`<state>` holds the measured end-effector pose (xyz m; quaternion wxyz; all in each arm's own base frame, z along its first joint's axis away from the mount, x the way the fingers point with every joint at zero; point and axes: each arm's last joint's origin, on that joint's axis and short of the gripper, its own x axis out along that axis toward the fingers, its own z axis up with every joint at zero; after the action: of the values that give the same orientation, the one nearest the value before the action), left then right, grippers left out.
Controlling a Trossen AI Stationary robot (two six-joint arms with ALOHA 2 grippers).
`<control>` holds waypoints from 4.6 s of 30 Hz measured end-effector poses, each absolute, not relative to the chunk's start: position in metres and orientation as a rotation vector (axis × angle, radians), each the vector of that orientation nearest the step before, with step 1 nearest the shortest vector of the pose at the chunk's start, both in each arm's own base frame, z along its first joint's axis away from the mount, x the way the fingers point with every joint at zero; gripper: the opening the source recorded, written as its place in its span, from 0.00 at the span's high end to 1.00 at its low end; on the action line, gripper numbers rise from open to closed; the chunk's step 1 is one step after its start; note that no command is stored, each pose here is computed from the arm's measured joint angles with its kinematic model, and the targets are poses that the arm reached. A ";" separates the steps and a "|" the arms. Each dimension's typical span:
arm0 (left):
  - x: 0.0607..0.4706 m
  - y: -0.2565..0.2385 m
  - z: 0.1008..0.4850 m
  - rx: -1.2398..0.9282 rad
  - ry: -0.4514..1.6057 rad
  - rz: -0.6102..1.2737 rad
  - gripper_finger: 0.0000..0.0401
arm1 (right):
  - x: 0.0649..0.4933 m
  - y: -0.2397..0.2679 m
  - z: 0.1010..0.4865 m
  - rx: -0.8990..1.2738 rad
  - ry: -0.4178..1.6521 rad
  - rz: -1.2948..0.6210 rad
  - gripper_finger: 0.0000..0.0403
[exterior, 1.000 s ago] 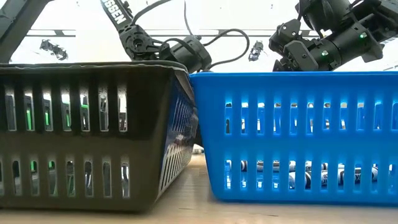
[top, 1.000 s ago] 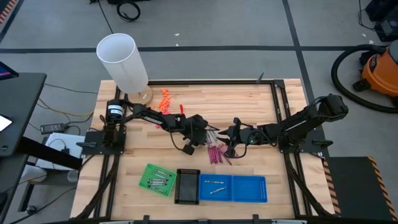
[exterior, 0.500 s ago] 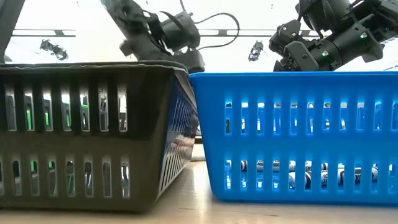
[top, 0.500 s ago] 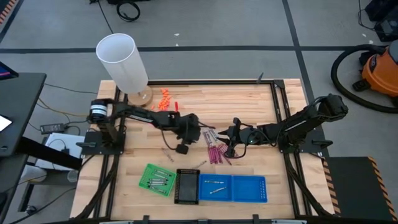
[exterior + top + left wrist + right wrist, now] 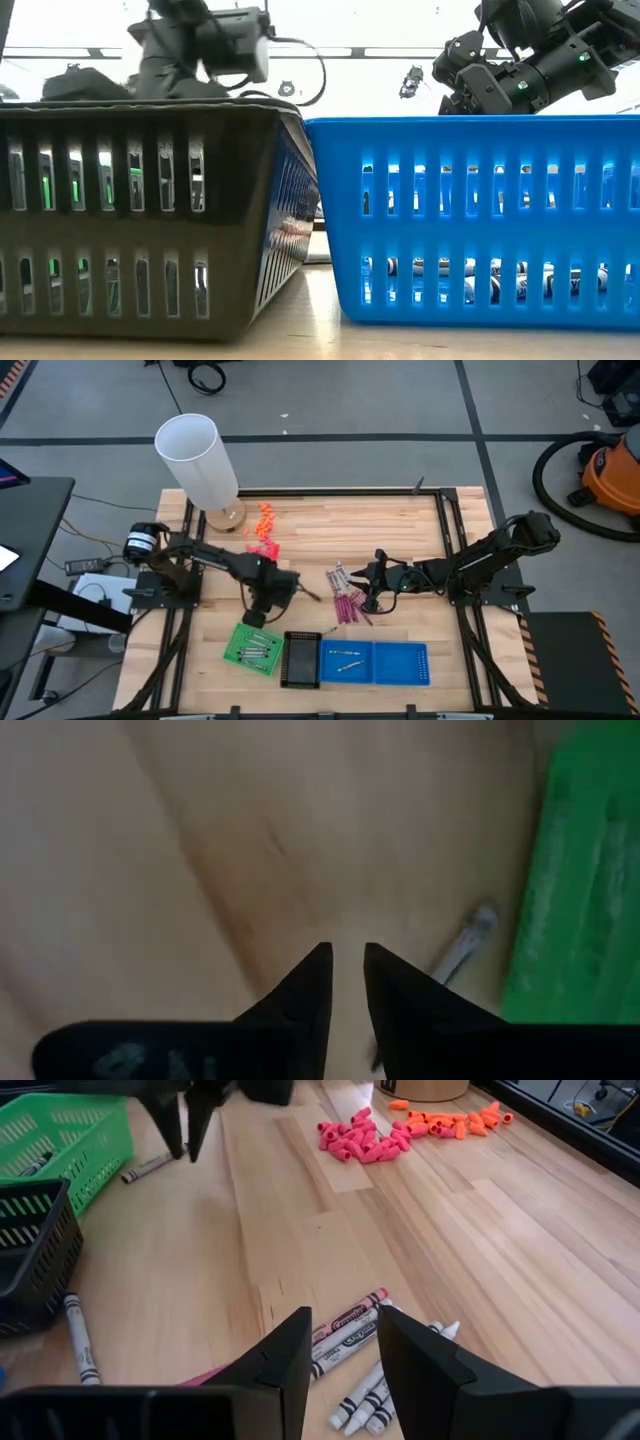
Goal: Sort crayons
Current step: Put the black crayon into the green bin
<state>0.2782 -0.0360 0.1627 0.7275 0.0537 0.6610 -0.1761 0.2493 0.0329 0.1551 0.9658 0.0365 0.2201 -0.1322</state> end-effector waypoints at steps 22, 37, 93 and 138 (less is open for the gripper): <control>0.251 -0.070 0.157 0.190 1.651 -0.350 0.82 | 0.250 0.035 0.157 0.087 0.429 -0.258 0.68; 0.238 -0.104 0.156 0.302 1.646 -0.334 0.75 | 0.250 0.037 0.157 0.084 0.426 -0.254 0.68; 0.240 -0.108 0.203 0.436 1.649 0.093 0.97 | 0.251 0.040 0.161 0.087 0.384 -0.237 0.68; 0.204 -0.175 0.195 -0.135 1.193 -0.239 0.97 | 0.252 0.040 0.162 0.103 0.369 -0.236 0.68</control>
<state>0.2042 -0.1745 0.1950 0.8185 -0.0634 0.5598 -0.1121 0.2516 0.0404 0.1619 0.9748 0.0509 0.1828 -0.1170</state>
